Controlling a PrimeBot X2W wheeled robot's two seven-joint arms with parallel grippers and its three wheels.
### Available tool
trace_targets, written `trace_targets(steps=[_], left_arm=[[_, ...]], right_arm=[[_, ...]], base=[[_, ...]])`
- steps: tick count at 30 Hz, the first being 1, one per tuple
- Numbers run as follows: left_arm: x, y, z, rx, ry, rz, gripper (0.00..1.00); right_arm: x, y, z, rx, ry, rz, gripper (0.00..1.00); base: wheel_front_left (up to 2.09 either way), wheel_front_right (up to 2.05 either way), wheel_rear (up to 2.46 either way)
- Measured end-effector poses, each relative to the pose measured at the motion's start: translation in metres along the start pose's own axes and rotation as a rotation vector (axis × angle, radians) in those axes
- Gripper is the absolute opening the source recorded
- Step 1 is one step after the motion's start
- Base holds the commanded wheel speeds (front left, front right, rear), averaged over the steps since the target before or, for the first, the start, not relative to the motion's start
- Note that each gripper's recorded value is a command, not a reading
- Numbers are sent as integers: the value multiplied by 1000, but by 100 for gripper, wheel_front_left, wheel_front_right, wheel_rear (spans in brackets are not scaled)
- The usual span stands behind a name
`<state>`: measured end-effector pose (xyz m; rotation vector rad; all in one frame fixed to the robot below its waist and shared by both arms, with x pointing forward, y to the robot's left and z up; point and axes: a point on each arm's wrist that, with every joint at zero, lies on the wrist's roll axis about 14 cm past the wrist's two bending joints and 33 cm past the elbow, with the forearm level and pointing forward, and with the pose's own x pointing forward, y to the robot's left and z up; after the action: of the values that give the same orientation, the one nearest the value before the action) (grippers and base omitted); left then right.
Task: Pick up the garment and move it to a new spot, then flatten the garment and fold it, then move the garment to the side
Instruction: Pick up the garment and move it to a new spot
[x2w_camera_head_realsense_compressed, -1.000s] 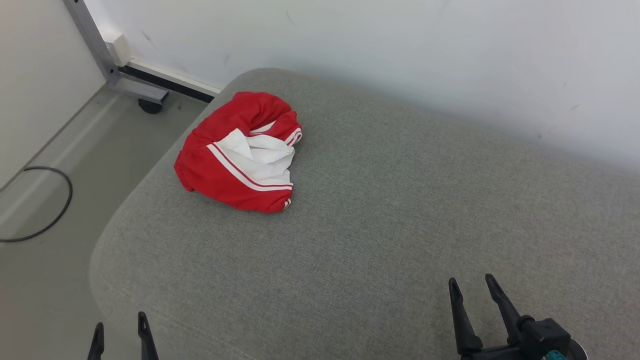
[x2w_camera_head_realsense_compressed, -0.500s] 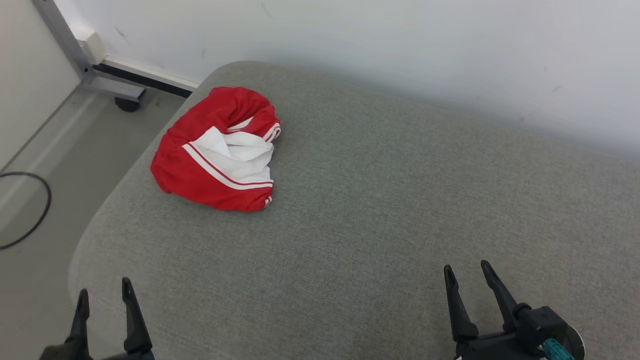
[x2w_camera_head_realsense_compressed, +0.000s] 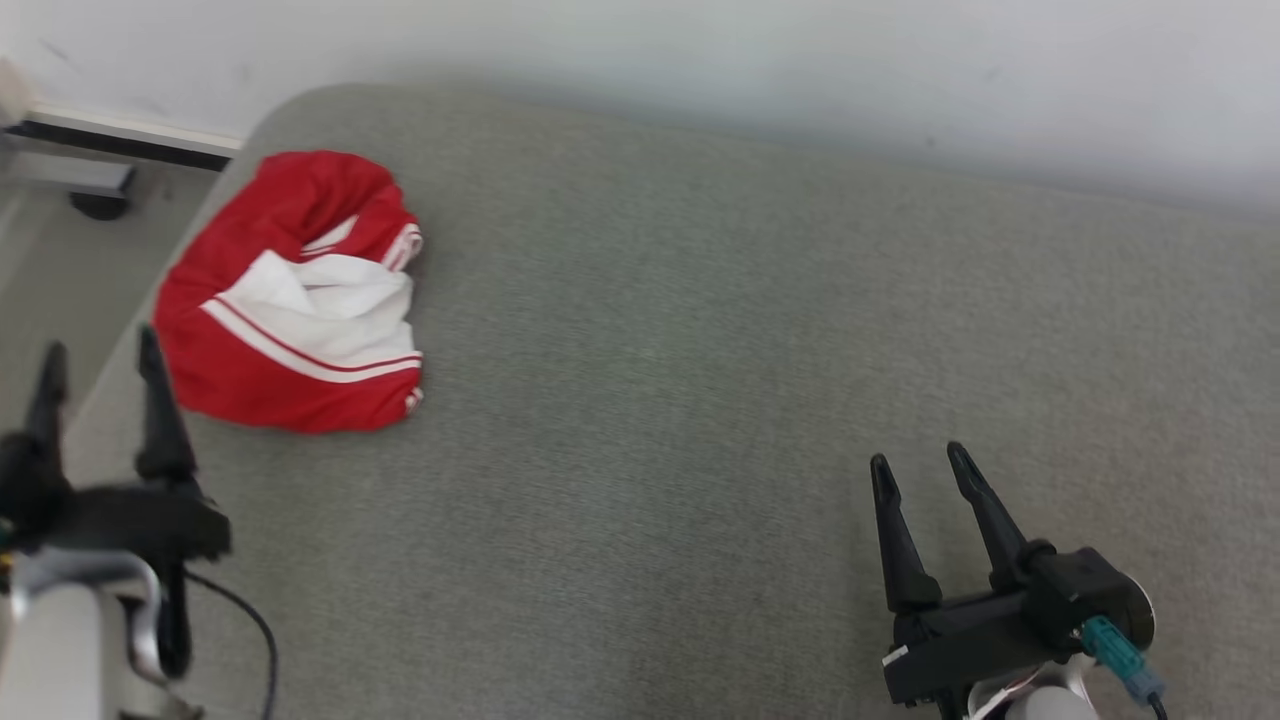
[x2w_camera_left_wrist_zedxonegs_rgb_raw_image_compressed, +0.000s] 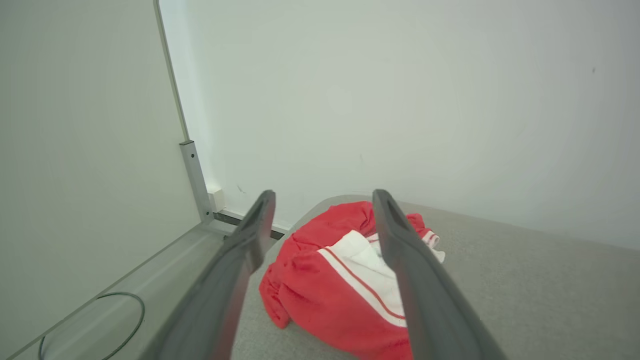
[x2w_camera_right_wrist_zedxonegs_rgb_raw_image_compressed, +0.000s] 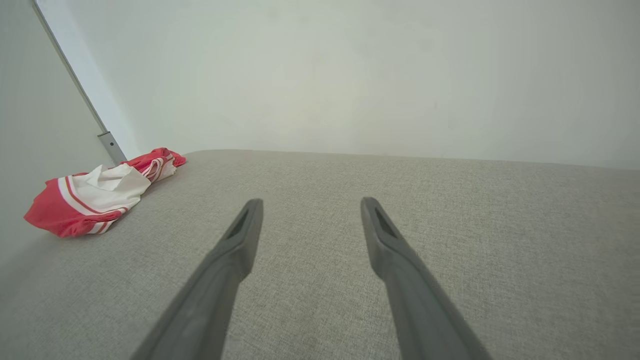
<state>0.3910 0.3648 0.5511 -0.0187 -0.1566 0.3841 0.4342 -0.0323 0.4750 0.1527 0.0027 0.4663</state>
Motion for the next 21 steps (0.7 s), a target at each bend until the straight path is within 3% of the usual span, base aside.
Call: trace_targets(steps=[7, 11, 18, 21], left_arm=[[60, -11, 5, -15, 17, -36, 100], [91, -20, -11, 29, 107, -69, 100], [121, -40, -66, 40, 329, -104, 100], [119, -45, -103, 25, 493, -100, 100]], right_arm=[[3, -25, -1, 19, -10, -61, 100], [0, -44, -5, 29, -7, -113, 100], [-11, -75, -14, 42, 11, -199, 100], [-15, -85, -15, 39, 16, -228, 100]], base=[[0, 0, 0], [0, 0, 0], [0, 0, 0], [0, 0, 0]])
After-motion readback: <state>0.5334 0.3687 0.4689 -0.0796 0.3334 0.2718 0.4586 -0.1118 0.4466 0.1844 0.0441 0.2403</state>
